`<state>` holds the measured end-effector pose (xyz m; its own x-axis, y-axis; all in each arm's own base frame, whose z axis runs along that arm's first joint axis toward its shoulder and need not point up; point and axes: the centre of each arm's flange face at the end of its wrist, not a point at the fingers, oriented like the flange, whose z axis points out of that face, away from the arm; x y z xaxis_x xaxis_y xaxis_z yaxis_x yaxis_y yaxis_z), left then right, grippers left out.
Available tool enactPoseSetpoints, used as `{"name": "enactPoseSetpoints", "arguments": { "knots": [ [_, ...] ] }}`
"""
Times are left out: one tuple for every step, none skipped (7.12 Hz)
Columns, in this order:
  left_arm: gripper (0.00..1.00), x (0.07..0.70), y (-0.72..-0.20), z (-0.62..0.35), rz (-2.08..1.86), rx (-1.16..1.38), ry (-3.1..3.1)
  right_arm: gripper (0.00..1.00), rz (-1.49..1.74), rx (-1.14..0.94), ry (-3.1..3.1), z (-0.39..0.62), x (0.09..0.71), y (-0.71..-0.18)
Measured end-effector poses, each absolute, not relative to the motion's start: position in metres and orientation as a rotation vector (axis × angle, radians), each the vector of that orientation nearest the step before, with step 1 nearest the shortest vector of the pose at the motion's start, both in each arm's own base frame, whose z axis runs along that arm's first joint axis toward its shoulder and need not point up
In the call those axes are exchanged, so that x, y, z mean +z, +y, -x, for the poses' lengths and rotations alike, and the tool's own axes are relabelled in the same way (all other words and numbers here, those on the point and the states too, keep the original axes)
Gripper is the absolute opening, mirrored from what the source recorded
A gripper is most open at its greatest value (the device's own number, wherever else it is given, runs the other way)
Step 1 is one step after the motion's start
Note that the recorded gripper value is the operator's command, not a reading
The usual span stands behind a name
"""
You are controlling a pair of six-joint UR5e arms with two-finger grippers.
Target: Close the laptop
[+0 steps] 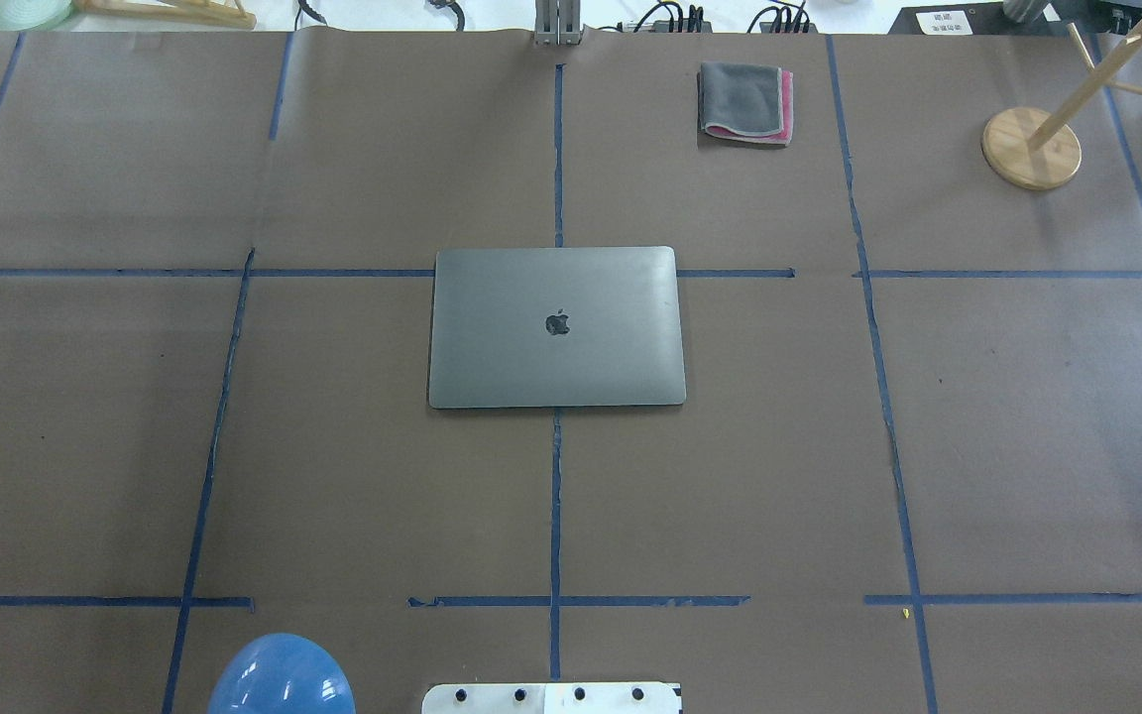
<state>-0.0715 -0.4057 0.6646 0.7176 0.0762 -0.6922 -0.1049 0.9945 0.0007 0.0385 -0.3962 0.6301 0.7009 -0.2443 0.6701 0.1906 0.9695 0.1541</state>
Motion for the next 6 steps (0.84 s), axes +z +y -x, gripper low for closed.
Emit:
{"name": "enactPoseSetpoints", "arguments": {
  "knots": [
    [0.99, 0.6628, -0.4063, 0.0713, 0.036, 0.102, 0.763, 0.98, -0.067, -0.222, -0.755, -0.0394, 0.6308, -0.3958],
    [0.99, 0.6612, -0.4067, 0.0712, 0.032, 0.103, 0.764, 0.99, -0.055, -0.186, -0.753, -0.0408, 0.6309, -0.3957],
    [0.99, 0.6619, -0.4067, 0.0711, 0.032, 0.103, 0.765, 0.99, -0.043, -0.147, -0.753, -0.0422, 0.6304, -0.3958],
    [0.99, 0.6631, -0.4064, 0.0710, 0.033, 0.103, 0.766, 0.99, -0.035, -0.122, -0.753, -0.0427, 0.6302, -0.3958],
    [0.99, 0.6638, -0.4062, 0.0708, 0.034, 0.103, 0.766, 0.99, -0.030, -0.112, -0.754, -0.0428, 0.6306, -0.3955],
    [0.99, 0.6641, -0.4062, 0.0707, 0.034, 0.103, 0.766, 0.99, -0.027, -0.109, -0.755, -0.0430, 0.6315, -0.3952]
  ]
}}
